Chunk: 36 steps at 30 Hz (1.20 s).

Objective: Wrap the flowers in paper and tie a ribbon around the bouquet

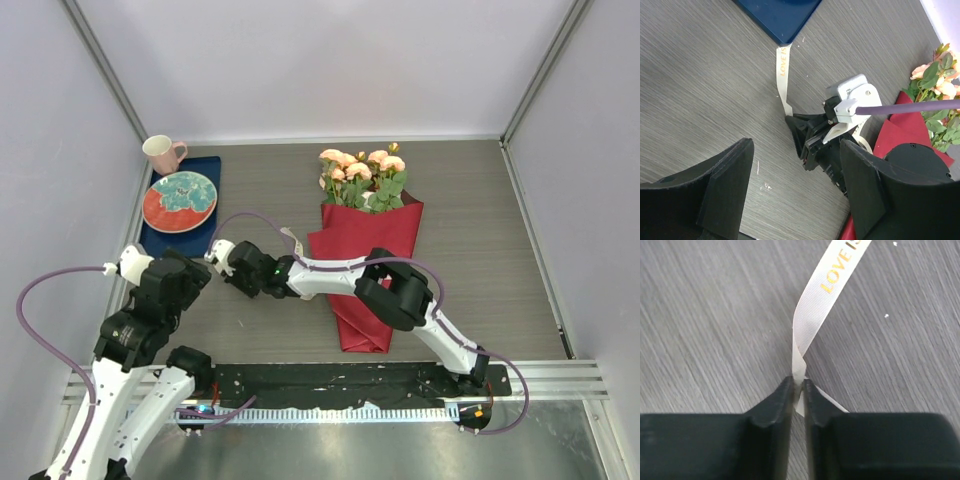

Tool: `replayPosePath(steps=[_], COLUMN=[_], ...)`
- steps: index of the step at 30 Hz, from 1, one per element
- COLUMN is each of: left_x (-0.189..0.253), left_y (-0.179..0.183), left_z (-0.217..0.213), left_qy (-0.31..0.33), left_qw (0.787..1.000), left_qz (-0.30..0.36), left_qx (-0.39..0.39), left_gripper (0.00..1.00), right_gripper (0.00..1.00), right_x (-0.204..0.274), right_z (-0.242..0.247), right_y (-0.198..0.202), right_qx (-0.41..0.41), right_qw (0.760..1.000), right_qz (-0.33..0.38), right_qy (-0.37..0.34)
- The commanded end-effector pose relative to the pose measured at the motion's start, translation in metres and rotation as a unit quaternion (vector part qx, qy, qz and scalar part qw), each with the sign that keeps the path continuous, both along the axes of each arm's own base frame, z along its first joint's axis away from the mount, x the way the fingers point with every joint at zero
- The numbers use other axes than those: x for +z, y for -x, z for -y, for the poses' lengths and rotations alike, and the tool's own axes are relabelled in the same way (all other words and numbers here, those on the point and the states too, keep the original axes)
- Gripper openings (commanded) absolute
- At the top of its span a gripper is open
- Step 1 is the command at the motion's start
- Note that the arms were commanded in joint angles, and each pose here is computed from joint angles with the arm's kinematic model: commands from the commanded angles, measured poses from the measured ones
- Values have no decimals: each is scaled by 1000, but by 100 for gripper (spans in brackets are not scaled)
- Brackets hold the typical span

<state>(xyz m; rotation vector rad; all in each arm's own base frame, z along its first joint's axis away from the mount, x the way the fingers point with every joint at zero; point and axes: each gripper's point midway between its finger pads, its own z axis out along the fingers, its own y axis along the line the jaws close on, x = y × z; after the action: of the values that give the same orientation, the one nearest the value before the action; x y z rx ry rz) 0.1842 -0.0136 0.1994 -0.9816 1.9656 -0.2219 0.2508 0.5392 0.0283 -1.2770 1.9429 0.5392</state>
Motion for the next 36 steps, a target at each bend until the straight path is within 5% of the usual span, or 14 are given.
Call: replayPosePath(steps=[1, 9, 13, 17, 23, 26, 30, 36], left_x=[17, 30, 37, 53, 68, 62, 47, 10], left_y=[-1, -17, -36, -63, -81, -84, -84, -90], left_z=[-9, 16, 46, 104, 212, 259, 299, 339], left_qy=[-8, -9, 0, 38, 138, 105, 102, 35], left_qw=[999, 997, 987, 954, 860, 832, 809, 786], left_qz=[26, 54, 73, 115, 99, 74, 40, 21], left_qx=[16, -63, -141, -275, -482, -539, -577, -617], left_gripper=[73, 73, 73, 79, 80, 76, 63, 74], right_gripper=[5, 0, 0, 0, 0, 0, 0, 0], right_x=[26, 157, 215, 270, 217, 188, 163, 125], right_z=[-4, 19, 77, 175, 288, 312, 338, 347], right_y=[-27, -56, -69, -88, -89, -80, -66, -39], right_qx=[-58, -148, -208, -327, -478, -501, -533, -561], right_qw=[998, 971, 931, 870, 791, 785, 779, 758], right_qz=[33, -25, -86, -72, -135, -149, -170, -225], right_qy=[-23, -186, -289, -361, -358, -332, -283, -245])
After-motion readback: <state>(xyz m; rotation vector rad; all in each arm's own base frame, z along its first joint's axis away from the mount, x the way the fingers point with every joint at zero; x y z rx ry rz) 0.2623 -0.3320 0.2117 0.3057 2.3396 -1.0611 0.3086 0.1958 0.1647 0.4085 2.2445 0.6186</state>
